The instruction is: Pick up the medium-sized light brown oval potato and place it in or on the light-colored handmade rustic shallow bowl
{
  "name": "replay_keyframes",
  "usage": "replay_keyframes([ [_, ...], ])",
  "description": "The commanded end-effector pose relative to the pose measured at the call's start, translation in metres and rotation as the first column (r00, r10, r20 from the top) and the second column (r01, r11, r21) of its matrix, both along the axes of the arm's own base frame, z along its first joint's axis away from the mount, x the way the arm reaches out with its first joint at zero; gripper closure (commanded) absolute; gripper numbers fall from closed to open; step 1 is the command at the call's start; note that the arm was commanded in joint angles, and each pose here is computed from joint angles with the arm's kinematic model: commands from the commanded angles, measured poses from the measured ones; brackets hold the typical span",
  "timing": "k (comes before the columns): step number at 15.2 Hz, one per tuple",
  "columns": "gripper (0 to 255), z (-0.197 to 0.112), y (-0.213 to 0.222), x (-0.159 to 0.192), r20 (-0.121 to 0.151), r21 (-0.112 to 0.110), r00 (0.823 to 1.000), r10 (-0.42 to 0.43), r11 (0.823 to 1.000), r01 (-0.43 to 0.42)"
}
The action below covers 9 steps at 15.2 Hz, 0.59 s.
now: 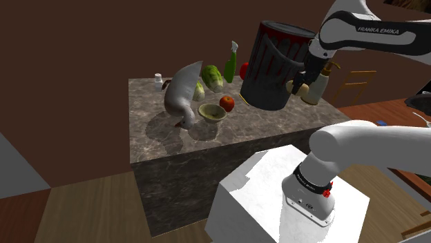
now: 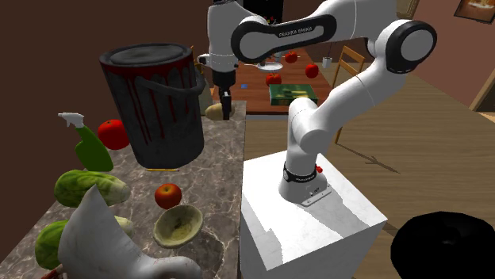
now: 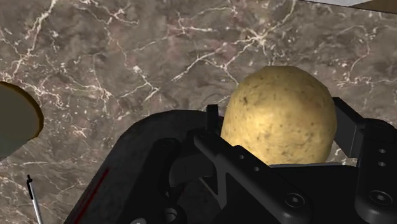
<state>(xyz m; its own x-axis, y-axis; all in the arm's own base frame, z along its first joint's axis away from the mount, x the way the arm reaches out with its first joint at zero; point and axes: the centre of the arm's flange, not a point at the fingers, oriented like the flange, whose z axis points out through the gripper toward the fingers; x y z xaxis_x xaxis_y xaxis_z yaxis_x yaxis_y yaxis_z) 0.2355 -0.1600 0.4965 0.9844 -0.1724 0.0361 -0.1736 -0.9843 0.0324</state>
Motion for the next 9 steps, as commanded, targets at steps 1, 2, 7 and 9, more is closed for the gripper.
replay_keyframes([
  [1,255,0.0,0.023,0.012,0.0,0.001,1.0,-0.001,1.0,0.001],
  [2,255,0.0,0.035,0.018,0.0,0.001,1.0,-0.001,1.0,0.001],
  [7,255,0.0,0.092,0.052,0.0,0.001,1.0,-0.001,1.0,0.001],
  [9,255,0.0,0.115,0.065,0.0,0.001,1.0,-0.001,1.0,0.001],
])
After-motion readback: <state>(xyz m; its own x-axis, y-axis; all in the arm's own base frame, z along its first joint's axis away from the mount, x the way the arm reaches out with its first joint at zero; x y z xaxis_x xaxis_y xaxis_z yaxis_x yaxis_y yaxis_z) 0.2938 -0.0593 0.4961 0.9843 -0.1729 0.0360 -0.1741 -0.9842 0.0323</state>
